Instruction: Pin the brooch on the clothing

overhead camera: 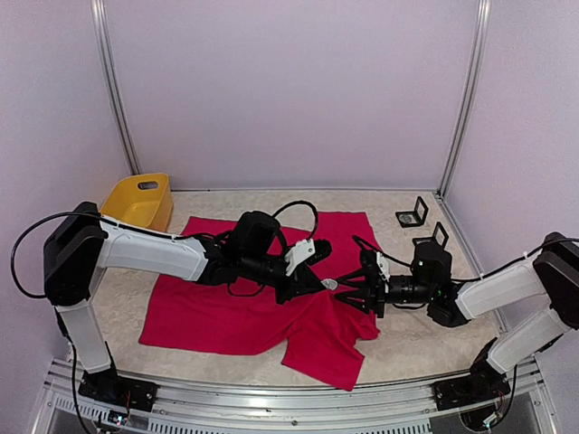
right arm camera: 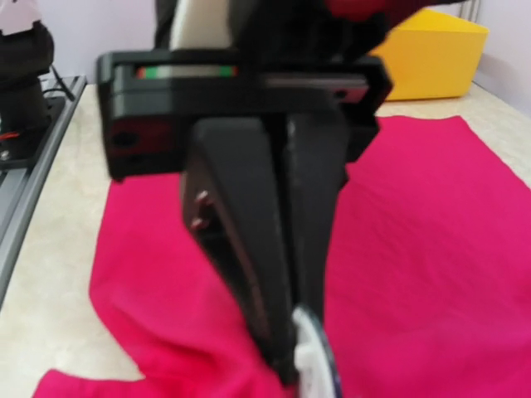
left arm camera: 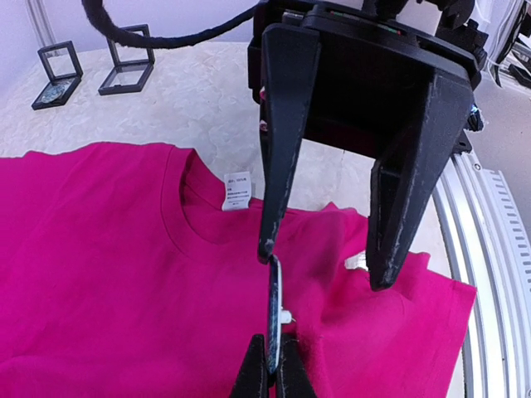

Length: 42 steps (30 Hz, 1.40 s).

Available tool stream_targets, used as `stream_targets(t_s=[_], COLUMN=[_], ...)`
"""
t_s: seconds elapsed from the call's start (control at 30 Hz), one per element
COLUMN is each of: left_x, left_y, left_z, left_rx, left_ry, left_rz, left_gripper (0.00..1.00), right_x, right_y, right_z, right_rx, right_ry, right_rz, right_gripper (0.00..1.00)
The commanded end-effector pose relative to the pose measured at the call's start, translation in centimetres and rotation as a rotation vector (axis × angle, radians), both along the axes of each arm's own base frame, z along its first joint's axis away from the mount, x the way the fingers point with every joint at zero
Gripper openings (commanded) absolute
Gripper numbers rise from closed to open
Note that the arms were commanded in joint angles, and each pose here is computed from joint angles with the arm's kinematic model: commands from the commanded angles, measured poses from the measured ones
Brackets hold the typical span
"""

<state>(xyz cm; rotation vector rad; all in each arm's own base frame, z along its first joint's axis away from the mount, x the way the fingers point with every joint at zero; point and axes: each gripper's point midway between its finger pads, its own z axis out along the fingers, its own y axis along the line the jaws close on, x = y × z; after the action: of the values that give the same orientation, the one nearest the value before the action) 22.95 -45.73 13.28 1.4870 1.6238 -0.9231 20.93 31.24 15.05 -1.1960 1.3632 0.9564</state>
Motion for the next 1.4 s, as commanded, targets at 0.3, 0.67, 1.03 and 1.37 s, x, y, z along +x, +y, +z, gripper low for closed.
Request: stream_targets(t_s=[0.3,0.67,1.03,1.37], left_x=[-0.6,-1.6,-1.7,-1.3], left_y=[-0.4,-0.4,-0.2,-0.3], left_z=[5.2,5.8,6.2,5.8], left_rx=[-0.056,-0.057,-0.049,-0.039], left_ry=[-0.079,-0.063,-0.082,-0.080], left_rz=[-0.041,-0.084,-0.067,-0.055], left_gripper=[0.00,0.00,0.00,0.00], right_x=[1.1,1.6,2.4,1.0], right_y=[-0.2,-1.5,-1.6,-0.5], right_z=[-4.5,-6.4,-4.8,2.2], right_rx=[-0.103,-0.138,-0.153,0.012], right_ry=[0.119,0.227,0.277,-0.005], right_rz=[-0.049,-0.094,-0.079,-0.103], right_gripper=[0.07,0.00,0.25,0.63])
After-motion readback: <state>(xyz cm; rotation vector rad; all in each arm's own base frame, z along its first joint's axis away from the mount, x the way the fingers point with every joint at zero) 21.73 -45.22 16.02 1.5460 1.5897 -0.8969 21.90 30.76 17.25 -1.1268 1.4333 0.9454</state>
